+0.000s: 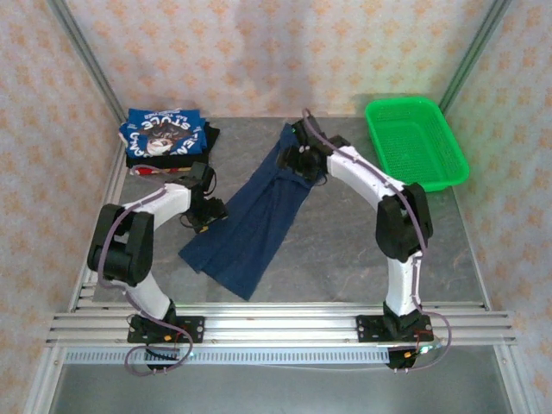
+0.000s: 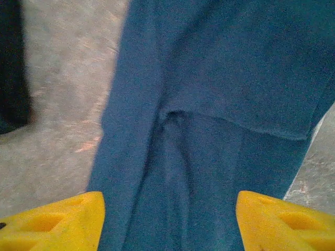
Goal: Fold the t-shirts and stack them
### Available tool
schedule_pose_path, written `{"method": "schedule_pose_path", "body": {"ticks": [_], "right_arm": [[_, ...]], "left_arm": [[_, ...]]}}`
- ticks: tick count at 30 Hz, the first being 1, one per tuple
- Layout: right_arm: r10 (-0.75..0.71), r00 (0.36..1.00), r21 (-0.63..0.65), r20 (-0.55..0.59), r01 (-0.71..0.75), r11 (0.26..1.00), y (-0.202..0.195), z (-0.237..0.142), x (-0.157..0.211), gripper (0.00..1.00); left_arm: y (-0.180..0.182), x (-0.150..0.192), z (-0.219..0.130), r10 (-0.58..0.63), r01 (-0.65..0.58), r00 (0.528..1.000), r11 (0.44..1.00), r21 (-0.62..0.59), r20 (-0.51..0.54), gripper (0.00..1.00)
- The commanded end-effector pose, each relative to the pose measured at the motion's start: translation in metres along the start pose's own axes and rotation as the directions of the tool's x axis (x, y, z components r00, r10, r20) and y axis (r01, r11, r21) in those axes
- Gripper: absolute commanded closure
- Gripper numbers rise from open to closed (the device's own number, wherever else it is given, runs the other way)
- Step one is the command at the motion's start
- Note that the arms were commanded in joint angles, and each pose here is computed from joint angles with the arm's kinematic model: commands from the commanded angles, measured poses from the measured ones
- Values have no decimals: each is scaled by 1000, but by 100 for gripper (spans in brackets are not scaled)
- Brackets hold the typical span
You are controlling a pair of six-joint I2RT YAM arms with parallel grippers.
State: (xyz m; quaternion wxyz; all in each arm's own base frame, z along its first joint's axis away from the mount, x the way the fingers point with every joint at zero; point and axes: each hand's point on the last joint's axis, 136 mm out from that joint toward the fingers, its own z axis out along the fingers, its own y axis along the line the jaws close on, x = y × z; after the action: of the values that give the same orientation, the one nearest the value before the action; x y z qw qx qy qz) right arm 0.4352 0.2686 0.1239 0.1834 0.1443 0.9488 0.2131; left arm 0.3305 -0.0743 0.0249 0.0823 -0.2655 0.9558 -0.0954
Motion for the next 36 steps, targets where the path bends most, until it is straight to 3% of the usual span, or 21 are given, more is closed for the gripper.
{"method": "schedule_pose_path", "body": {"ticks": [1, 7, 12, 19, 24, 27, 30, 36], "right_arm": [[103, 994, 56, 25, -104, 993, -28, 43, -5, 35], [111, 994, 145, 10, -112, 983, -41, 79, -11, 41], [117, 993, 340, 21, -117, 933, -79, 97, -24, 45], [101, 993, 442, 59, -117, 890, -115, 93, -69, 46], [52, 997, 519, 60, -76, 851, -146, 74, -94, 41], [32, 998, 490, 47, -51, 870, -151, 73, -106, 37], [-8, 999, 390, 36, -7, 921, -129, 72, -116, 33], [-38, 999, 186, 2, 37, 982, -81, 11, -94, 29]], "left_arm": [[-11, -12, -2, 81, -83, 996, 996, 44, 43, 41], [19, 27, 15, 55, -55, 998, 998, 16, -32, 44], [33, 64, 25, 31, -29, 993, 999, 16, -110, 45], [-2, 118, 27, 34, -16, 977, 996, 88, -209, 46], [-28, 146, 26, 53, -17, 964, 990, 138, -262, 47], [-59, 160, 27, 59, 12, 946, 977, 215, -319, 46], [-87, 171, 17, 105, -18, 936, 968, 251, -335, 45], [-79, 149, -28, 75, -10, 971, 962, 272, -228, 34]]}}
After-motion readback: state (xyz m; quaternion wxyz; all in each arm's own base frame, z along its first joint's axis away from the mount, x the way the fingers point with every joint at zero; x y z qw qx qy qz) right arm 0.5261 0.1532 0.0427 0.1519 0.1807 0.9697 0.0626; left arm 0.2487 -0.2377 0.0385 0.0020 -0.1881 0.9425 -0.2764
